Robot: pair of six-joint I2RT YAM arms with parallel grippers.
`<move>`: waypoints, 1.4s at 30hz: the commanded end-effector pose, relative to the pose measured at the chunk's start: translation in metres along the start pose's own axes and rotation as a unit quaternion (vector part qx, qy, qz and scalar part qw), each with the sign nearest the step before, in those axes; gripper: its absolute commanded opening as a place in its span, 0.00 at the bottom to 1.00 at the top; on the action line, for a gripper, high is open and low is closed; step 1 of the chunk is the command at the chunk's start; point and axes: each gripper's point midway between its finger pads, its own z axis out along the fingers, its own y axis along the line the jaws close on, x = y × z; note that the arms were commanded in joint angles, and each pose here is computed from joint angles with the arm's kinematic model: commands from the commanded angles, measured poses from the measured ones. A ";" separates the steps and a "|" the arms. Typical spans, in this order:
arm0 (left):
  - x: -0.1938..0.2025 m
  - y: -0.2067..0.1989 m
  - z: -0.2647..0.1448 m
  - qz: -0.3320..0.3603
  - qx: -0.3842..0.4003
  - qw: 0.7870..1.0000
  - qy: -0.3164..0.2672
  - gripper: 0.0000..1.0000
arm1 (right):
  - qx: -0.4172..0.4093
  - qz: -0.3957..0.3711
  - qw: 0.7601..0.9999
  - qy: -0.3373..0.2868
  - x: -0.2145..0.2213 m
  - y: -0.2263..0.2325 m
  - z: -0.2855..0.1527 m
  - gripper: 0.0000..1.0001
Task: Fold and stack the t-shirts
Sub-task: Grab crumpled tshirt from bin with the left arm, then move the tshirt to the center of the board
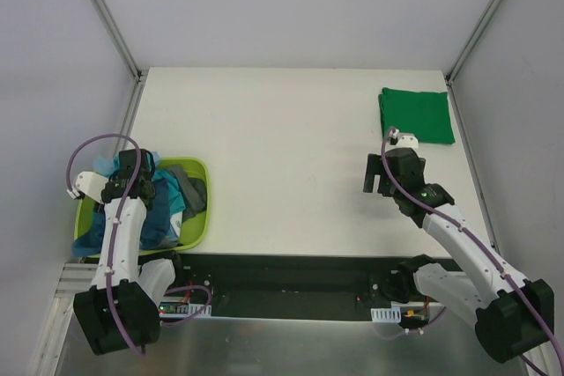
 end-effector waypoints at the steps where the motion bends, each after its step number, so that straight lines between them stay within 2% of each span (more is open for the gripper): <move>1: 0.002 0.004 0.003 0.009 -0.011 1.000 0.000 0.22 | -0.007 0.000 1.000 -0.019 -0.021 0.005 -0.005 0.96; 3: 0.000 0.004 0.000 0.005 -0.002 1.000 -0.001 0.00 | -0.001 0.000 1.000 -0.018 -0.021 0.003 -0.004 0.96; 9: -0.045 -0.009 -0.036 -0.063 0.082 0.994 -0.040 0.00 | -0.006 0.000 1.000 -0.023 -0.022 0.003 -0.007 0.96; 14: -0.107 -0.023 -0.102 -0.134 0.203 0.967 -0.072 0.00 | -0.011 0.003 0.999 -0.032 -0.024 0.003 -0.012 0.96; 16: -0.137 -0.031 -0.138 -0.154 0.262 0.949 -0.083 0.00 | -0.012 0.006 0.999 -0.041 -0.026 0.002 -0.016 0.96; 18: -0.157 -0.049 -0.171 -0.144 0.330 0.929 -0.082 0.00 | -0.011 0.012 0.999 -0.051 -0.029 0.000 -0.019 0.96; 20: -0.169 -0.075 -0.206 -0.112 0.407 0.904 -0.071 0.00 | -0.009 0.018 0.998 -0.061 -0.031 -0.003 -0.022 0.96; 22: -0.174 -0.106 -0.243 -0.069 0.488 0.869 -0.046 0.00 | -0.006 0.024 0.997 -0.071 -0.033 -0.005 -0.025 0.96; 25: -0.170 -0.149 -0.297 -0.001 0.602 0.799 0.006 0.00 | 0.004 0.037 0.995 -0.089 -0.037 -0.012 -0.031 0.96; 28: -0.156 -0.181 -0.346 0.046 0.700 0.709 0.066 0.00 | 0.008 0.047 0.993 -0.106 -0.041 -0.016 -0.037 0.96; 29: -0.154 -0.187 -0.367 0.063 0.731 0.676 0.066 0.00 | 0.010 0.053 0.992 -0.111 -0.042 -0.018 -0.038 0.96; 31: -0.135 -0.201 -0.400 0.108 0.769 0.627 0.061 0.00 | 0.016 0.061 0.991 -0.121 -0.043 -0.022 -0.041 0.96; 33: -0.110 -0.204 -0.448 0.152 0.818 0.550 0.068 0.00 | 0.022 0.070 0.989 -0.132 -0.046 -0.026 -0.044 0.96; 35: -0.083 -0.202 -0.493 0.188 0.860 0.462 0.108 0.00 | 0.027 0.076 0.987 -0.139 -0.047 -0.029 -0.045 0.96; 36: -0.070 -0.198 -0.516 0.208 0.878 0.409 0.136 0.00 | 0.030 0.078 0.986 -0.141 -0.047 -0.030 -0.046 0.96; 39: -0.058 -0.181 -0.586 0.224 0.915 0.290 0.167 0.00 | 0.040 0.083 0.985 -0.147 -0.047 -0.035 -0.046 0.96; 41: -0.047 -0.177 -0.612 0.230 0.924 0.245 0.181 0.00 | 0.046 0.086 0.984 -0.149 -0.046 -0.038 -0.047 0.96; 42: -0.047 -0.176 -0.620 0.229 0.928 0.232 0.179 0.00 | 0.049 0.086 0.984 -0.150 -0.046 -0.039 -0.048 0.96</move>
